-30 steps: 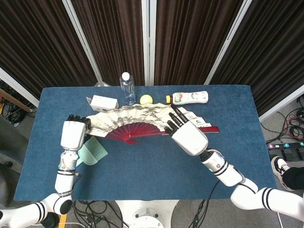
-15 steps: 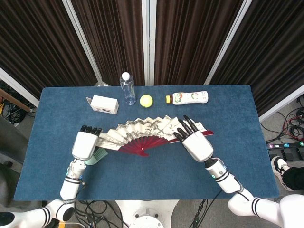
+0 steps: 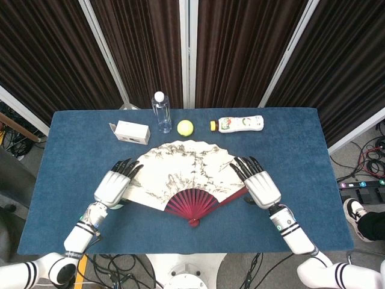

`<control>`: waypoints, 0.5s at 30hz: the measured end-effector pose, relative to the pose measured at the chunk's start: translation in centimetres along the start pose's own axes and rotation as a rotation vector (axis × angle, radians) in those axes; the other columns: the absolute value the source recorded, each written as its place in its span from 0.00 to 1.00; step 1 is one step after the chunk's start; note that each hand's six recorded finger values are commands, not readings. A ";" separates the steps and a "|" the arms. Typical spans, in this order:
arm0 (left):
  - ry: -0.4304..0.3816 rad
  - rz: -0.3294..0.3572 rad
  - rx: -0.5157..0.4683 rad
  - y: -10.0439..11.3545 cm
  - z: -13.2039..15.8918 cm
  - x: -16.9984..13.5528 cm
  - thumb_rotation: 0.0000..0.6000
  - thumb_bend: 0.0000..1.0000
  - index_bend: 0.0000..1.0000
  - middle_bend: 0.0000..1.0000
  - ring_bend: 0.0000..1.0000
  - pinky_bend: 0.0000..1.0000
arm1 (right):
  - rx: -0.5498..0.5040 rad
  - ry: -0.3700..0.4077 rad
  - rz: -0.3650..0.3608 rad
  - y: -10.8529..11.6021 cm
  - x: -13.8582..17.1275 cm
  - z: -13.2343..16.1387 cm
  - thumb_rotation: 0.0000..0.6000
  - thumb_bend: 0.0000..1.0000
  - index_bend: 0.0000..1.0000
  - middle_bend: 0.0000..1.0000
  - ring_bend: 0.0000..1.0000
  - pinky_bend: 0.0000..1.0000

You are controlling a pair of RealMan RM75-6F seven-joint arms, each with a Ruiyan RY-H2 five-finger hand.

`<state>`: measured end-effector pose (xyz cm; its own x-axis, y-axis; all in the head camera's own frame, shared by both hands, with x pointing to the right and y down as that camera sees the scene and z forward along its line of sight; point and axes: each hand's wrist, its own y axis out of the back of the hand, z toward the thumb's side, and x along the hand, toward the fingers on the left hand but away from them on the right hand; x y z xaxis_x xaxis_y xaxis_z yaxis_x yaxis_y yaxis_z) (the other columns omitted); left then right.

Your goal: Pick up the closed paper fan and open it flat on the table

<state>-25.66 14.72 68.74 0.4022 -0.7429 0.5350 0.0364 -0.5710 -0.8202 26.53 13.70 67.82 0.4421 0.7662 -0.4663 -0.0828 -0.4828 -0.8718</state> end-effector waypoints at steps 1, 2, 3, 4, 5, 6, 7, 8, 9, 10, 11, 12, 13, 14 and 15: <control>-0.006 -0.014 -0.014 0.1 -0.1 -0.1 1.00 0.00 0.08 0.07 0.00 0.11 | 0.001 -0.004 0.018 0.1 0.1 -0.3 1.00 0.00 0.00 0.00 0.00 0.00; -0.011 -0.032 -0.031 0.2 -0.3 -0.1 1.00 0.00 0.08 0.07 0.00 0.11 | 0.001 -0.007 0.032 0.2 0.3 -0.6 1.00 0.00 0.00 0.00 0.00 0.00; -0.013 -0.041 -0.041 0.3 -0.4 -0.1 1.00 0.00 0.08 0.07 0.00 0.12 | -0.005 -0.010 0.042 0.5 0.5 -0.9 1.00 0.00 0.00 0.00 0.00 0.00; -0.011 -0.046 -0.045 0.5 -0.7 -0.2 1.00 0.00 0.08 0.07 0.01 0.12 | -0.015 -0.013 0.043 0.7 0.6 -1.0 1.00 0.00 0.00 0.01 0.00 0.00; -0.006 -0.040 -0.044 0.7 -1.0 -0.2 1.00 0.00 0.08 0.08 0.02 0.12 | -0.027 -0.017 0.037 1.0 0.7 -1.1 1.00 0.00 0.00 0.02 0.00 0.00; 0.002 -0.027 -0.043 1.0 -1.2 -0.1 1.00 0.00 0.08 0.09 0.03 0.12 | -0.041 -0.024 0.020 1.4 0.8 -1.4 1.00 0.01 0.00 0.06 0.00 0.00; 0.013 -0.009 -0.042 1.3 -1.5 -0.1 1.00 0.00 0.09 0.10 0.04 0.12 | -0.048 -0.031 0.002 1.9 0.9 -1.7 1.00 0.02 0.01 0.11 0.01 0.01; 0.036 0.022 -0.043 2.0 -2.3 0.0 1.00 0.00 0.09 0.11 0.05 0.12 | -0.054 -0.040 -0.021 2.3 1.0 -2.1 1.00 0.05 0.02 0.15 0.02 0.02; 0.059 0.046 -0.048 2.4 -3.0 0.1 1.00 0.00 0.09 0.12 0.05 0.12 | -0.062 -0.056 -0.053 3.0 1.3 -2.7 1.00 0.10 0.04 0.20 0.04 0.03; 0.085 0.067 -0.055 2.8 -3.9 0.1 1.00 0.00 0.10 0.12 0.05 0.12 | -0.068 -0.072 -0.078 3.6 1.6 -3.3 1.00 0.14 0.06 0.22 0.05 0.04; 0.121 0.091 -0.070 3.2 -5.2 -0.1 1.00 0.00 0.10 0.12 0.05 0.12 | -0.074 -0.089 -0.101 4.1 2.0 -4.0 1.00 0.16 0.07 0.22 0.05 0.04; 0.148 0.106 -0.084 3.5 -6.1 -0.2 1.00 0.00 0.10 0.12 0.05 0.12 | -0.082 -0.113 -0.122 4.6 2.6 -5.1 1.00 0.17 0.07 0.22 0.05 0.04; 0.174 0.119 -0.100 3.7 -7.0 -0.5 1.00 0.00 0.11 0.12 0.05 0.12 | -0.086 -0.131 -0.130 5.0 3.1 -5.9 1.00 0.18 0.08 0.22 0.05 0.05; 0.205 0.135 -0.122 3.9 -8.3 -0.9 1.00 0.00 0.13 0.13 0.05 0.12 | -0.092 -0.149 -0.134 5.2 3.7 -6.7 1.00 0.17 0.08 0.21 0.05 0.05; 0.228 0.146 -0.136 4.0 -9.2 -1.3 1.00 0.00 0.13 0.13 0.05 0.12 | -0.099 -0.174 -0.138 5.6 4.5 -7.8 1.00 0.18 0.08 0.21 0.05 0.05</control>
<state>-34.43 10.19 66.59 0.1782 -0.8712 0.4575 -0.1360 -0.4823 -0.8654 34.98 11.15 62.05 0.2823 0.8852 -0.3698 0.0592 -0.4008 -0.9143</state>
